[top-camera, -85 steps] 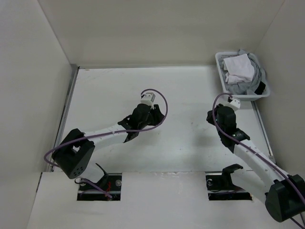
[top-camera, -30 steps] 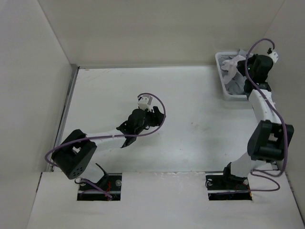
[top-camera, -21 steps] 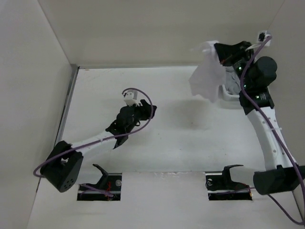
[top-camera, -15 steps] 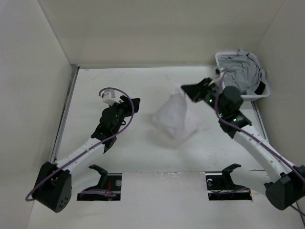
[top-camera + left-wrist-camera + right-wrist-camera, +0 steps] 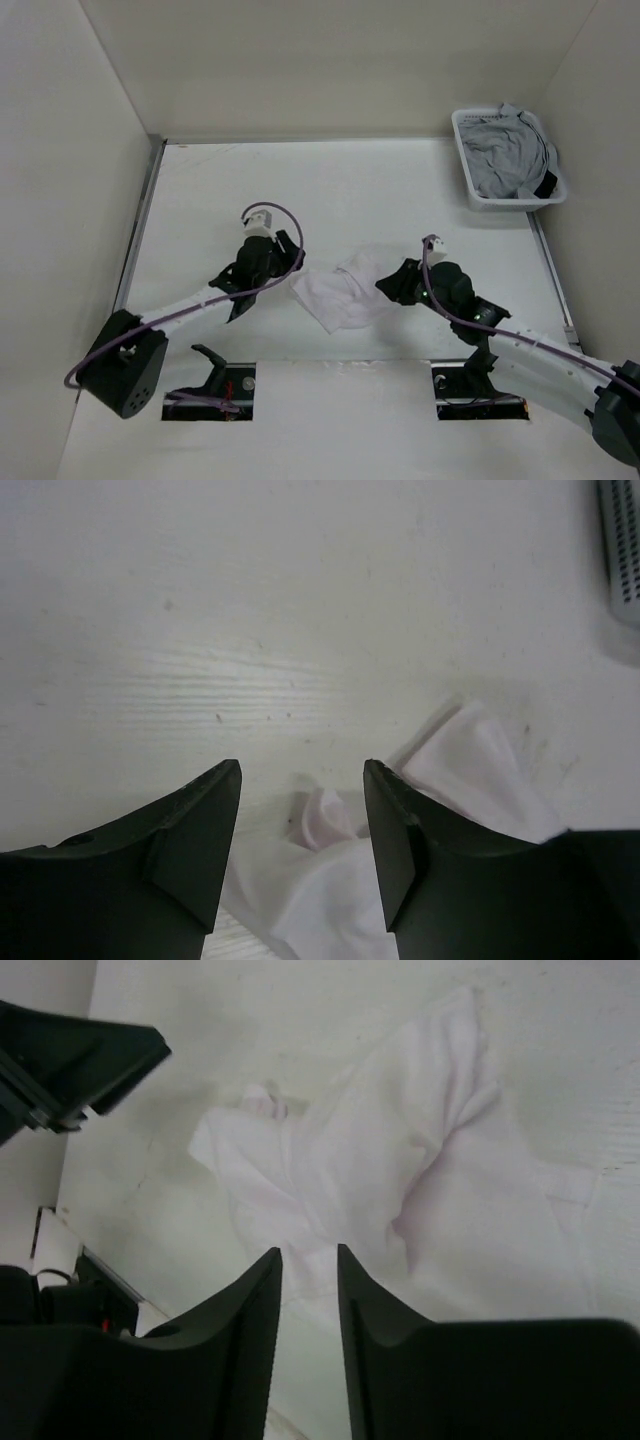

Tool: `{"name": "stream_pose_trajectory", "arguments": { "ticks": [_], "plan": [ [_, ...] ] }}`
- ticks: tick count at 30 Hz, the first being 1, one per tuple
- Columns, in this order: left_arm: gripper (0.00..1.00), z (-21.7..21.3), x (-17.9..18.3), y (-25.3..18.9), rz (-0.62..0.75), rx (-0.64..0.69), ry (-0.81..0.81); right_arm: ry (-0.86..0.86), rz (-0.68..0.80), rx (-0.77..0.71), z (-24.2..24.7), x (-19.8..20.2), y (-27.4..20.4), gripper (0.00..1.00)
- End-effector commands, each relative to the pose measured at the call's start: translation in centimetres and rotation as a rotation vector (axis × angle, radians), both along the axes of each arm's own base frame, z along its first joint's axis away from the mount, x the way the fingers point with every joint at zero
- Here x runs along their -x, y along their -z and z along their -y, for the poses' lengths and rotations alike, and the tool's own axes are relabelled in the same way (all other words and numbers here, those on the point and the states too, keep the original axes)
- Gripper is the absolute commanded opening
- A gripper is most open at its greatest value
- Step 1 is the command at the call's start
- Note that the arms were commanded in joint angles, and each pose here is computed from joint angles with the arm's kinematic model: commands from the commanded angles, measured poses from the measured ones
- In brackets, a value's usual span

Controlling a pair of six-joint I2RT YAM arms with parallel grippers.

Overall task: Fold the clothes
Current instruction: Flatten the tank top out

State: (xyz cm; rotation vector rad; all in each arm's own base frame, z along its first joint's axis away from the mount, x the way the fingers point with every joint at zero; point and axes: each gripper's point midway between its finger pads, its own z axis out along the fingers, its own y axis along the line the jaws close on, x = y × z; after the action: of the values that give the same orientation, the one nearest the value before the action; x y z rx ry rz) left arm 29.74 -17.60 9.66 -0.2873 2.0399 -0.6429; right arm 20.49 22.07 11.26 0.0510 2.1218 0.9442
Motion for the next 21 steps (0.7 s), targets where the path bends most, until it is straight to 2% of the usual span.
{"name": "stream_pose_trajectory", "arguments": {
  "ticks": [1,4,6,8,12,14,16,18,21],
  "plan": [
    [0.49,5.3,-1.6,-4.1,0.114,-0.014,0.144,0.120,-0.036,0.012,1.3,-0.9,0.8,0.29],
    [0.48,9.6,-1.5,-5.7,0.165,-0.063,0.258,0.214,-0.081,0.058,2.7,-1.4,2.3,0.28],
    [0.50,12.1,-0.9,-5.8,0.184,-0.115,0.338,0.306,-0.083,0.057,3.9,-1.9,2.6,0.39],
    [0.50,13.4,-0.5,-4.7,0.149,-0.163,0.385,0.371,-0.097,0.057,4.9,-1.9,3.3,0.41],
    [0.50,14.4,0.2,-0.3,-0.015,-0.237,0.438,0.461,-0.163,0.073,6.5,-1.3,5.2,0.46],
    [0.51,15.1,0.8,1.4,-0.084,-0.217,0.464,0.489,-0.186,0.087,7.1,-1.0,5.9,0.46],
    [0.51,15.7,0.8,2.3,-0.122,-0.176,0.474,0.512,-0.190,0.094,7.4,-1.0,5.8,0.55],
    [0.52,16.5,0.6,2.5,-0.131,-0.132,0.488,0.529,-0.196,0.123,7.7,-1.0,5.7,0.59],
    [0.52,17.1,0.1,2.5,-0.138,-0.088,0.485,0.531,-0.213,0.173,7.8,-1.0,5.9,0.58]
  ]
}}
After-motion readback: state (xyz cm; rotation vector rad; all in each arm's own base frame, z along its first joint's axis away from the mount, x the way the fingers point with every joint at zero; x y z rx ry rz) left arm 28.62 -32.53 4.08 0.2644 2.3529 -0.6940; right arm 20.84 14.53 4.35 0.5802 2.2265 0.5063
